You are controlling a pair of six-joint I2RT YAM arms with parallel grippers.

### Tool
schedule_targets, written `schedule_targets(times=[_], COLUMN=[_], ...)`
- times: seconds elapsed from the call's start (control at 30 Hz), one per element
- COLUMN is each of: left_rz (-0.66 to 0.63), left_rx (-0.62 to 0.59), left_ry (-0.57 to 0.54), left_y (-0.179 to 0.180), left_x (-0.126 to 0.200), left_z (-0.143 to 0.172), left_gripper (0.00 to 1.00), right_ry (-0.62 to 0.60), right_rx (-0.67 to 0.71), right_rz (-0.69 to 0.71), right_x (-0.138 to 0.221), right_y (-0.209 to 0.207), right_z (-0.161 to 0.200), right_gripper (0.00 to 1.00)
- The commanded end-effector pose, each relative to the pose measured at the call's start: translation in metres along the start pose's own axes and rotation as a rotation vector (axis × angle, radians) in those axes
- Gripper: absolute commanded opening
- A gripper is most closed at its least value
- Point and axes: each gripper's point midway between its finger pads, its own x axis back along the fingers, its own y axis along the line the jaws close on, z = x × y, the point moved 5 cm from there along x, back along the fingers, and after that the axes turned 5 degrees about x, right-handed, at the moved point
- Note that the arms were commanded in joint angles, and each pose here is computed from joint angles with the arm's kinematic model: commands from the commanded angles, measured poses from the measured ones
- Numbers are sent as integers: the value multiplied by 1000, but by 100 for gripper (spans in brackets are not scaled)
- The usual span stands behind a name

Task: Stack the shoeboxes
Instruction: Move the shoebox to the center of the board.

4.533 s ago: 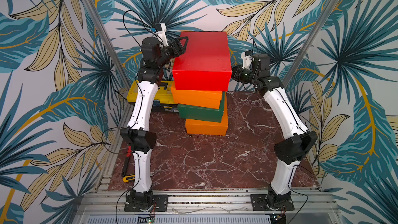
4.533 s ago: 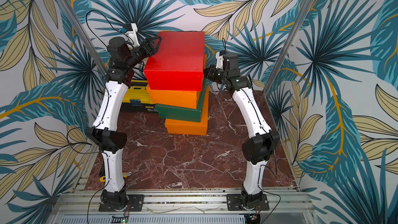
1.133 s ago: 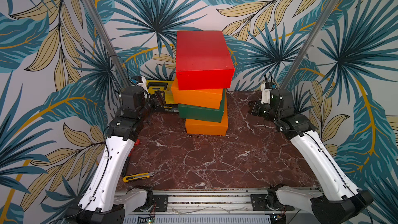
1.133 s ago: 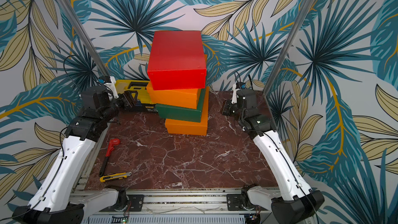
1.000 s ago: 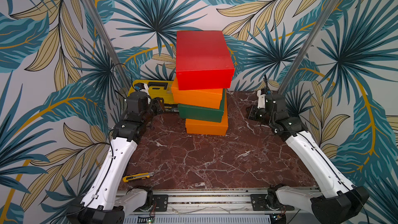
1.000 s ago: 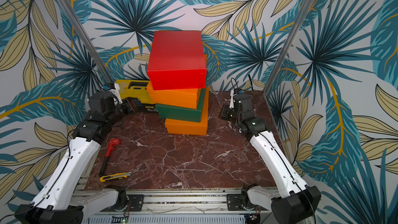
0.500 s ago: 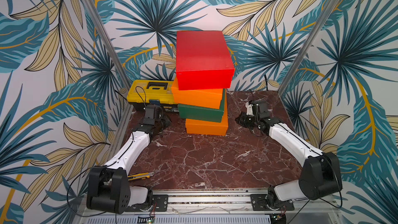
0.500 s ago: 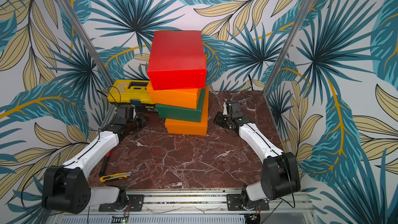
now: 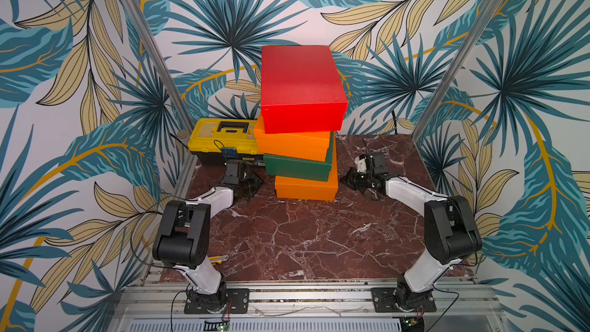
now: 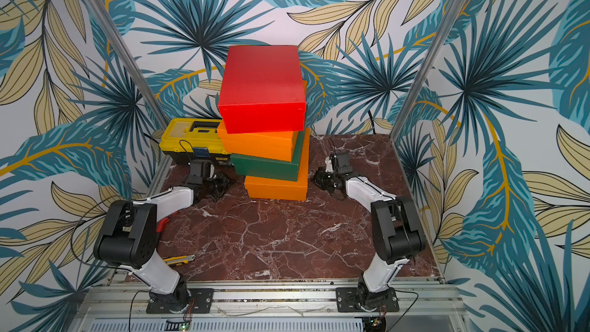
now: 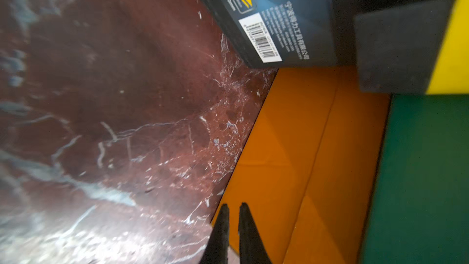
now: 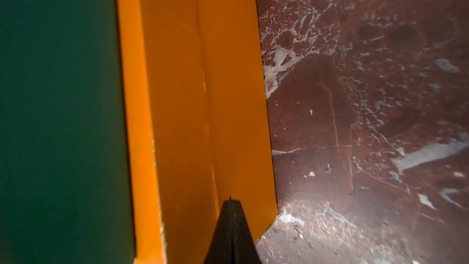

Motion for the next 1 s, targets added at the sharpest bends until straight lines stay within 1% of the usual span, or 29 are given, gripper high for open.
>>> schedule_targets(times=[0.0,0.07,0.2,0.3,0.67,0.97], left_rz=[79,104,105,105,104,97], left_rx=[20,22,14,-4,-84,-138], left_ry=[20,46,87,110,184,224], left_y=[-7,-9,-15,-20,-36,-39], left_x=[-14,-24,-40,-46,-54,-48], left_z=[2,7,23,36,94,142], left_gripper=[12,11,11,11,11,11], right_ry=[7,10,19,24,39,35], right_rx=[-26,-30,-32,-36,-102,-110], right_rz=[-70,-79,-85,-87,-144,-129], right_x=[-11,-14,-15,-14,-8,24], right_y=[2,2,1,0,-18,-29], right_z=[-1,-2,0,4,44,81], right_gripper=[0,0,0,0,0,0])
